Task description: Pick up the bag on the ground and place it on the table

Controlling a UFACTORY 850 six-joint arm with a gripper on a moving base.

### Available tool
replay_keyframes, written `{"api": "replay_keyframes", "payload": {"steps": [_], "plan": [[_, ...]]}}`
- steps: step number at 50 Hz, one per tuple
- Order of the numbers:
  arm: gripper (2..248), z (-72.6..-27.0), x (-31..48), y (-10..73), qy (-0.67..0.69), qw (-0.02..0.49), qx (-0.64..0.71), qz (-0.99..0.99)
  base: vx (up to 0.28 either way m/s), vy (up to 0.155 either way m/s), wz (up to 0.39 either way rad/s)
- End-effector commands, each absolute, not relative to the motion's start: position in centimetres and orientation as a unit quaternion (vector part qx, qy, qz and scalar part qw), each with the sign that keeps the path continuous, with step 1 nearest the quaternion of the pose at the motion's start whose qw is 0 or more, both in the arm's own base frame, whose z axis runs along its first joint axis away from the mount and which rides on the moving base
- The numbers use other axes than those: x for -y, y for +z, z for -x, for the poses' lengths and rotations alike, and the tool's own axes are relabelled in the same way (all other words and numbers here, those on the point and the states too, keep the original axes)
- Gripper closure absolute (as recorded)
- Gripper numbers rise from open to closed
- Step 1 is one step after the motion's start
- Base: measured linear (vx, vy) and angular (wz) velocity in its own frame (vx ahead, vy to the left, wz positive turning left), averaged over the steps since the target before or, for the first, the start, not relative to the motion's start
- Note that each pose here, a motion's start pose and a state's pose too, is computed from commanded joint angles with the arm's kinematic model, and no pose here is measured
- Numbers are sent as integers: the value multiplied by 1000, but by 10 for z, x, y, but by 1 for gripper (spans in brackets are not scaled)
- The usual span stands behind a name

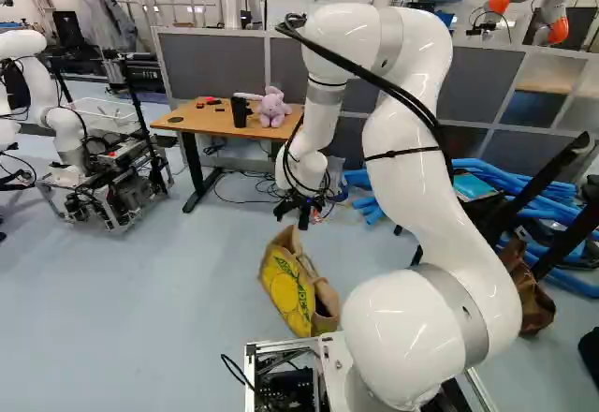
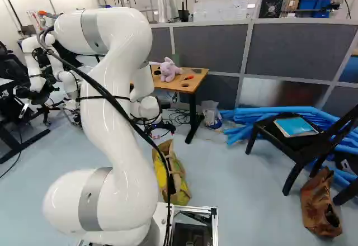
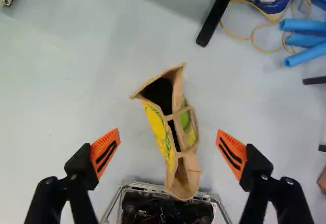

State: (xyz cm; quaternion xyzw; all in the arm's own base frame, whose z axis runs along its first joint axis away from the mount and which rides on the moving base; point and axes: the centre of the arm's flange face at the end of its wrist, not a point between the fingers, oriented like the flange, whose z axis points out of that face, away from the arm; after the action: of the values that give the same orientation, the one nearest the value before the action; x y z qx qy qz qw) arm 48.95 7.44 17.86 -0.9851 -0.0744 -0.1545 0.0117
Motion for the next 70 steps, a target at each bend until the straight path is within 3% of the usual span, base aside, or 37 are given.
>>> {"api": "replay_keyframes", "payload": {"steps": [34,70], "plan": [[3,-499,-76,129,-121,9,78,990,0,0,0],[3,-509,-77,76,-97,-8,231,968,0,0,0]]}}
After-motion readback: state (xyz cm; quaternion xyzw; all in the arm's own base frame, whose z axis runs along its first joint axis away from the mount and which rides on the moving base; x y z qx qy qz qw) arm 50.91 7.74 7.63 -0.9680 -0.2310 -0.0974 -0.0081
